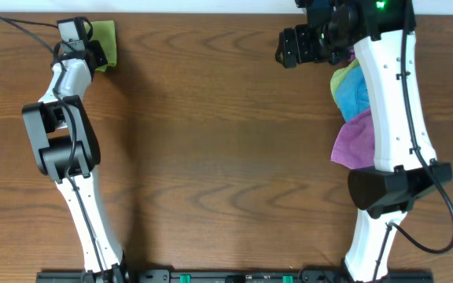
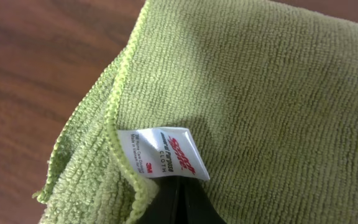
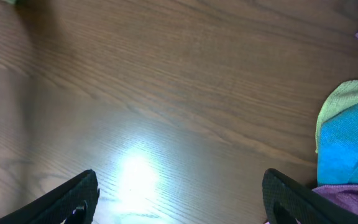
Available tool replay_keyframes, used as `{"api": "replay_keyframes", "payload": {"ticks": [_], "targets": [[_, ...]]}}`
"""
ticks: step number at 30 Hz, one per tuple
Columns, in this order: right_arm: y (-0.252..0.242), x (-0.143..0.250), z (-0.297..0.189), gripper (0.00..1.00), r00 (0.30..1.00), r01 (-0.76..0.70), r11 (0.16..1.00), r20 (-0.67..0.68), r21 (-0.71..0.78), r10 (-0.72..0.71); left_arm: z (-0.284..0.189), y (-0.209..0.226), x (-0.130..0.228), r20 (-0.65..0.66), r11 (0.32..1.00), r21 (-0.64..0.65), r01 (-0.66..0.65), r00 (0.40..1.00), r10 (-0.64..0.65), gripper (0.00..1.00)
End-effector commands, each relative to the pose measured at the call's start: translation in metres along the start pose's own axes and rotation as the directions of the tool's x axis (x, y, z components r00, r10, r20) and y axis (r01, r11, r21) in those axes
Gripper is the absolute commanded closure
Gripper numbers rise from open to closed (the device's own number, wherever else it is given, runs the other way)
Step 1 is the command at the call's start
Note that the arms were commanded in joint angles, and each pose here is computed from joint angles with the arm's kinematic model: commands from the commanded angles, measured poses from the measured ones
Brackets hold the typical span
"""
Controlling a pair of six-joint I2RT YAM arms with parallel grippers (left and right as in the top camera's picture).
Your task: Fold the cloth
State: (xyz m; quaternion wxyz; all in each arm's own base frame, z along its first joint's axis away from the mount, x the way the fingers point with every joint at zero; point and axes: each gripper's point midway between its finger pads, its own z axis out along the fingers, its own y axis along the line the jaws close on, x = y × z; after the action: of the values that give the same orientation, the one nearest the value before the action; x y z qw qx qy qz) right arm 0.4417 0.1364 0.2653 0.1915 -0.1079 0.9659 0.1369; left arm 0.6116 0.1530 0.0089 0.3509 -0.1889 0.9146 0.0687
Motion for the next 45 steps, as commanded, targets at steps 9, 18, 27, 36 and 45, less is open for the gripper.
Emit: {"api": "replay_keyframes", "payload": {"ticks": [9,18,27,36,45], "targets": [[0.003,-0.006,-0.001,0.15,1.000,-0.005,1.000,0.024,-0.010,0.005,-0.011,0.011,0.019,-0.085,0.999,-0.039,0.001,0.996,-0.004,0.94],[0.003,-0.007,-0.001,0.14,1.000,-0.004,1.000,0.027,-0.011,0.005,-0.037,0.024,-0.018,0.011,0.994,-0.111,0.011,1.000,-0.010,0.61],[0.003,-0.008,-0.001,0.14,0.999,-0.003,1.000,0.034,-0.011,0.003,-0.131,0.006,-0.093,0.172,1.000,-0.007,0.007,0.985,-0.006,0.25],[0.003,-0.015,-0.002,0.25,0.998,0.022,1.000,0.060,-0.010,-0.022,-0.260,-0.051,-0.106,0.174,0.939,0.333,-0.089,0.984,0.031,0.94],[0.010,-0.004,-0.033,0.98,0.994,0.075,0.997,0.078,-0.006,-0.074,-0.369,-0.032,-0.052,0.024,0.936,0.339,-0.100,0.995,0.098,0.94]]}}
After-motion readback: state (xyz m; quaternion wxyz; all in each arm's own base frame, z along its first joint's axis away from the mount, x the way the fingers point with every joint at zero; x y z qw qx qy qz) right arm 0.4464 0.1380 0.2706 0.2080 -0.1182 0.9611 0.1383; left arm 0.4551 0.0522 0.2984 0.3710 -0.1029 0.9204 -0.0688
